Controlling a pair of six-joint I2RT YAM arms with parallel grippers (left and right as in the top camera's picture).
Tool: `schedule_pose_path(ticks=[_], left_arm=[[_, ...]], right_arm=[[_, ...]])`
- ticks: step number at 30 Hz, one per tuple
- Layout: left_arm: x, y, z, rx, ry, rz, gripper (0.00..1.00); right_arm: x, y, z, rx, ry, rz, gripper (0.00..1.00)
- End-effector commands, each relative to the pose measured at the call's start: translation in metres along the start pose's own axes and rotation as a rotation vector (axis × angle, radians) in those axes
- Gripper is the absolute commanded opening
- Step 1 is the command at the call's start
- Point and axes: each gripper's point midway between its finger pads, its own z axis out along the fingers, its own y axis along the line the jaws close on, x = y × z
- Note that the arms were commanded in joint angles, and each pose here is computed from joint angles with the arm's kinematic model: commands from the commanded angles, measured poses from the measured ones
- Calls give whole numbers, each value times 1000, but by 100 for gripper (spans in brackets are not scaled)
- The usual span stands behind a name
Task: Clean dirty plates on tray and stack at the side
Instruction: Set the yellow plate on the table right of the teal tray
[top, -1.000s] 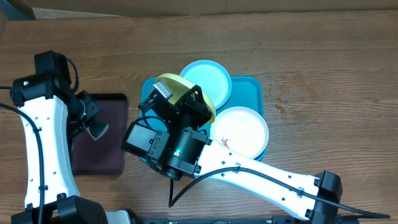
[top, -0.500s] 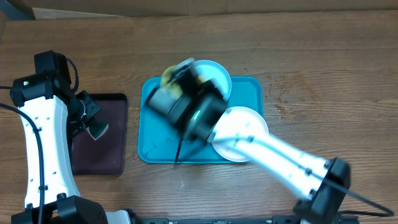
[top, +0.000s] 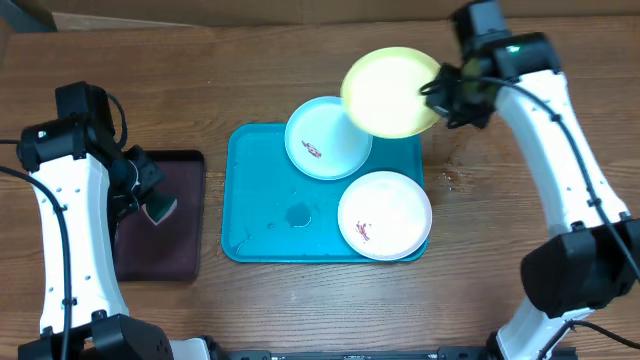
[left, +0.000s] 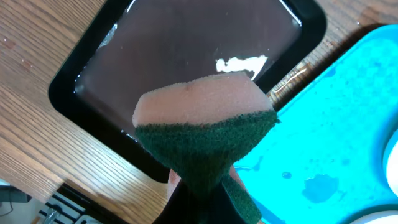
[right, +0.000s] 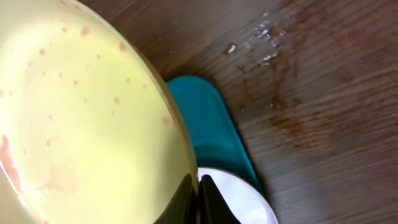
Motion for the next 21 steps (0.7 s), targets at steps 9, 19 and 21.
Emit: schedule_pose_path(ticks=[9, 19, 21], left_arm=[[6, 2, 13, -6, 27, 27, 4], [1, -1, 13, 5, 6, 26, 4], [0, -2, 13, 8, 3, 26, 4]], right_arm=[[-40, -109, 12, 66, -12, 267, 4], [-53, -177, 37, 125, -44, 357, 4], [-48, -182, 48, 129, -36, 354, 4]])
